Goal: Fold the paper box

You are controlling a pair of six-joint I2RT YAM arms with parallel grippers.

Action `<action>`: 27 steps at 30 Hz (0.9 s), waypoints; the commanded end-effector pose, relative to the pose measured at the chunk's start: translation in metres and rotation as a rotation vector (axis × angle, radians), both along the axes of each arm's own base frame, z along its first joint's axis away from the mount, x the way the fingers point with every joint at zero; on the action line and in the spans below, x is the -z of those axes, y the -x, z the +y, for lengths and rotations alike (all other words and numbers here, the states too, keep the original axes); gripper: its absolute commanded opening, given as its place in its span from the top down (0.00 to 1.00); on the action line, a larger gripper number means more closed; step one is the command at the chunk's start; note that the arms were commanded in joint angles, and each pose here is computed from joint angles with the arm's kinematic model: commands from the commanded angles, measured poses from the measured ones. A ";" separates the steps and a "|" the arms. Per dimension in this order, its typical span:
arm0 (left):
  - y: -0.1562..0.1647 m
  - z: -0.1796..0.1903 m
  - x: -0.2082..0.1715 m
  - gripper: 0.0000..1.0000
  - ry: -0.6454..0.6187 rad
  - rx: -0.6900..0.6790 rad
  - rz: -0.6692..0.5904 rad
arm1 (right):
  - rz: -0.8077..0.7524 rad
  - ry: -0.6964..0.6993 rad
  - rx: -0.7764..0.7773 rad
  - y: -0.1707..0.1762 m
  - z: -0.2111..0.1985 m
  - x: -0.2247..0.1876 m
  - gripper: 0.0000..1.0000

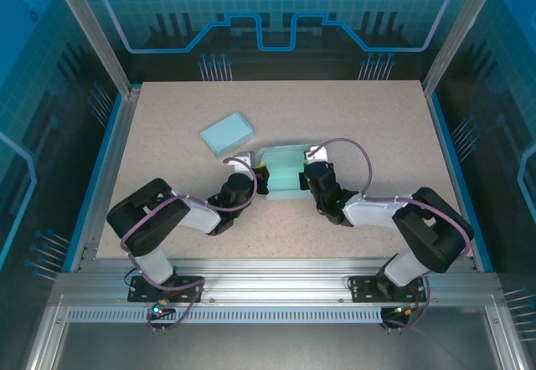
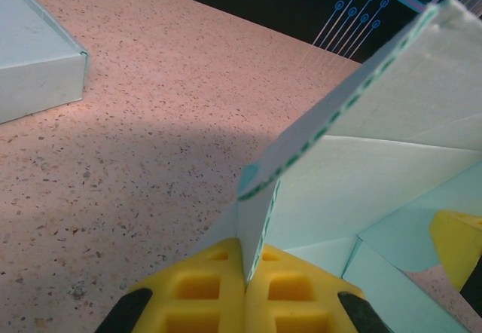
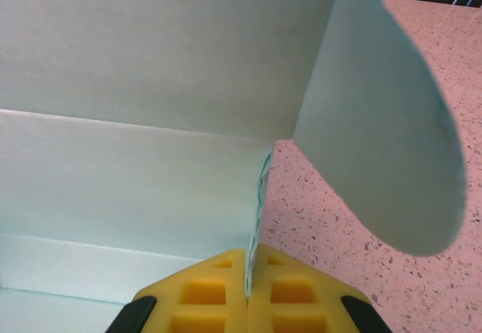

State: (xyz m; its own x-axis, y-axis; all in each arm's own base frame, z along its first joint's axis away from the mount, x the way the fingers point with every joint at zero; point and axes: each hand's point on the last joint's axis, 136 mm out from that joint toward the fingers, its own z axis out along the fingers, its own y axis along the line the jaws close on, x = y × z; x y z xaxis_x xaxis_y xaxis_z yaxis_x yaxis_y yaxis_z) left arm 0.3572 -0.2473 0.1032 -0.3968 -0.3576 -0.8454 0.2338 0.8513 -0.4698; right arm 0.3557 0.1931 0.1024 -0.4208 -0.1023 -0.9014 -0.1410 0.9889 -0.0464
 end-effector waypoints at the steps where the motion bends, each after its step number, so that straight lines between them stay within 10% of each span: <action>1: 0.046 -0.046 0.029 0.96 0.036 0.260 0.129 | 0.116 0.000 -0.215 0.040 0.040 0.034 0.94; 27: 0.087 -0.040 0.053 1.00 -0.271 0.320 -0.013 | 0.041 -0.031 -0.260 0.078 0.032 0.011 0.66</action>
